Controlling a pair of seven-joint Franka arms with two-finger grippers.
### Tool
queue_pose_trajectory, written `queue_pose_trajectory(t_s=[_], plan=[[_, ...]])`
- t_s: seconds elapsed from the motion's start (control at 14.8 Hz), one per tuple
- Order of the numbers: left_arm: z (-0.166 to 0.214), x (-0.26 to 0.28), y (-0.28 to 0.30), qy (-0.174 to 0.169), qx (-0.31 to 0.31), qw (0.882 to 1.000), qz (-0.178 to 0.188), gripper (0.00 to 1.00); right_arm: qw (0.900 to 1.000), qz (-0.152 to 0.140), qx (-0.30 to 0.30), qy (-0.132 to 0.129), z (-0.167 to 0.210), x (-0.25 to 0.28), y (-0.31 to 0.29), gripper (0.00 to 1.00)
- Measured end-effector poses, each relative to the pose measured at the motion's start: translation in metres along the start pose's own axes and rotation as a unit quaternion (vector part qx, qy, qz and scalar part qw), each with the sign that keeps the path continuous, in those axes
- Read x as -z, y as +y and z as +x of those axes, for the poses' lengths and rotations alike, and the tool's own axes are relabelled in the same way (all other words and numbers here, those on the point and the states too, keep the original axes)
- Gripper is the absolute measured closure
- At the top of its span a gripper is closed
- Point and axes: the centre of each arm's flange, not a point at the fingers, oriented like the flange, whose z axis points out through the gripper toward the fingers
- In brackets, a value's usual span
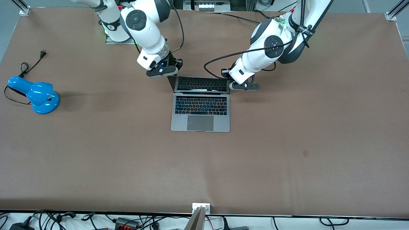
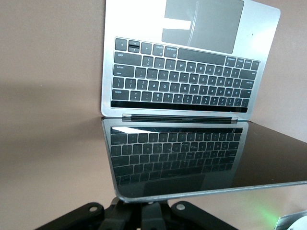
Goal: Close laptop with both arms from behind
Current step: 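Lower both grippers onto the back of the laptop screen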
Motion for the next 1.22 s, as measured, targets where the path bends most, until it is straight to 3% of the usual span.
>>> queue_pose_trajectory(t_s=[0.41, 0.74, 1.22], plan=[[0.005, 0.000, -0.001, 0.003, 0.003, 1.000, -0.004, 0.99, 1.000, 0.009, -0.005, 0.027, 0.011, -0.017, 0.000, 0.99], [0.017, 0.002, 0.003, 0.012, -0.005, 1.000, -0.009, 0.99, 0.999, 0.011, -0.015, 0.035, 0.028, -0.022, 0.003, 0.99], [0.056, -0.003, -0.002, 0.029, -0.005, 0.999, -0.020, 0.99, 0.998, 0.013, -0.035, 0.044, 0.077, -0.039, 0.003, 0.99]])
